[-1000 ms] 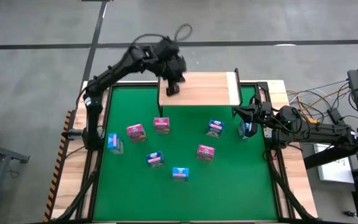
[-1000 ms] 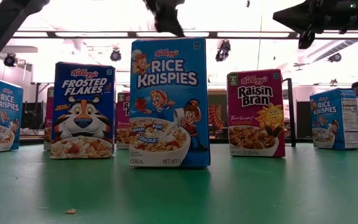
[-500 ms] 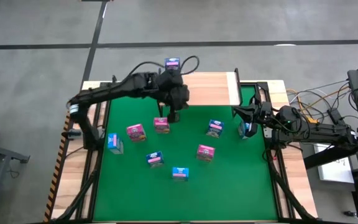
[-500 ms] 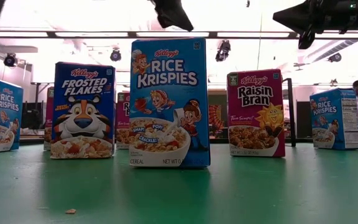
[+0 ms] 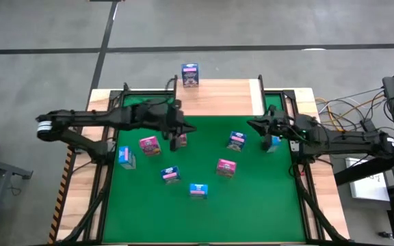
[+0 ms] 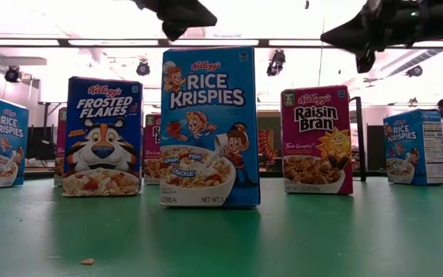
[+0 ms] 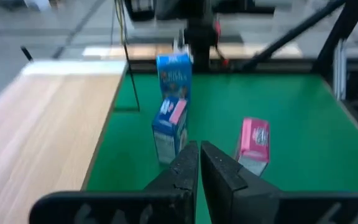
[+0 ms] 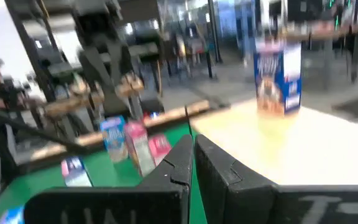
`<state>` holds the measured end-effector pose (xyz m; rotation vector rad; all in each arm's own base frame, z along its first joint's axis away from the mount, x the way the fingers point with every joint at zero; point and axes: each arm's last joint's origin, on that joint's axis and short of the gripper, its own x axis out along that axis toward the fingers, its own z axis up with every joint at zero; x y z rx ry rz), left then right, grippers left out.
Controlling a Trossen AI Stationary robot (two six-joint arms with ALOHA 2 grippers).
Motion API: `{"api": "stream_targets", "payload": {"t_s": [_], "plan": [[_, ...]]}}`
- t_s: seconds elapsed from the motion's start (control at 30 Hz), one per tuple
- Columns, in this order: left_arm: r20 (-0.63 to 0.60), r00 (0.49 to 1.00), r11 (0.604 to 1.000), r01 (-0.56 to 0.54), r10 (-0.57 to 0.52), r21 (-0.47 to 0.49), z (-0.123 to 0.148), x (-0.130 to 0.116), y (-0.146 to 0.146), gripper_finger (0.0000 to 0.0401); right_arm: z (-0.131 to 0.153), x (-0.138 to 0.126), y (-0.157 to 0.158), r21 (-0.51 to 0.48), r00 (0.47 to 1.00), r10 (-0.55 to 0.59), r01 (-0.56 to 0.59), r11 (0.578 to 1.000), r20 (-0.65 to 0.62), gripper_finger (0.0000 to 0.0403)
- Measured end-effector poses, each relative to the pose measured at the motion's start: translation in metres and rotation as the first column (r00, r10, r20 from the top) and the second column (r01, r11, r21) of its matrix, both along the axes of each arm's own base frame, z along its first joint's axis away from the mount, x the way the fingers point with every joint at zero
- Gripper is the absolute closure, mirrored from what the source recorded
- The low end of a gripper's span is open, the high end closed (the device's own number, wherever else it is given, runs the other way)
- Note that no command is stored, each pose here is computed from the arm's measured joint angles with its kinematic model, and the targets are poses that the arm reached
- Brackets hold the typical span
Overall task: Stack cereal on shelf
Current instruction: Put the right blue cereal box on the shelf aligned with the other blue cereal box
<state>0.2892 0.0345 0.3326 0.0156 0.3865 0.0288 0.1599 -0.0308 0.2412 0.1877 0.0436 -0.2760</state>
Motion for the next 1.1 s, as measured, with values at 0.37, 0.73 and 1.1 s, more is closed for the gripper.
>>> {"api": "stream_targets", "payload": {"t_s": [0.37,0.73,1.1], "plan": [[0.240,0.971,1.000,-0.009,0.012,-0.014,-0.025,-0.054,-0.007,0.0401,0.032,0.021,-0.003,0.102,0.872,0.022,0.032,0.994,-0.490,0.0394],[0.333,0.943,1.000,-0.009,0.009,-0.003,-0.029,-0.075,-0.010,0.0401,0.054,0.038,-0.006,0.069,0.709,0.051,-0.003,0.998,-0.704,0.0392],[0.320,0.947,1.000,-0.009,0.009,-0.001,-0.032,-0.074,-0.010,0.0401,0.039,0.054,-0.004,0.097,0.604,0.124,-0.078,0.992,-0.788,0.0259]]}}
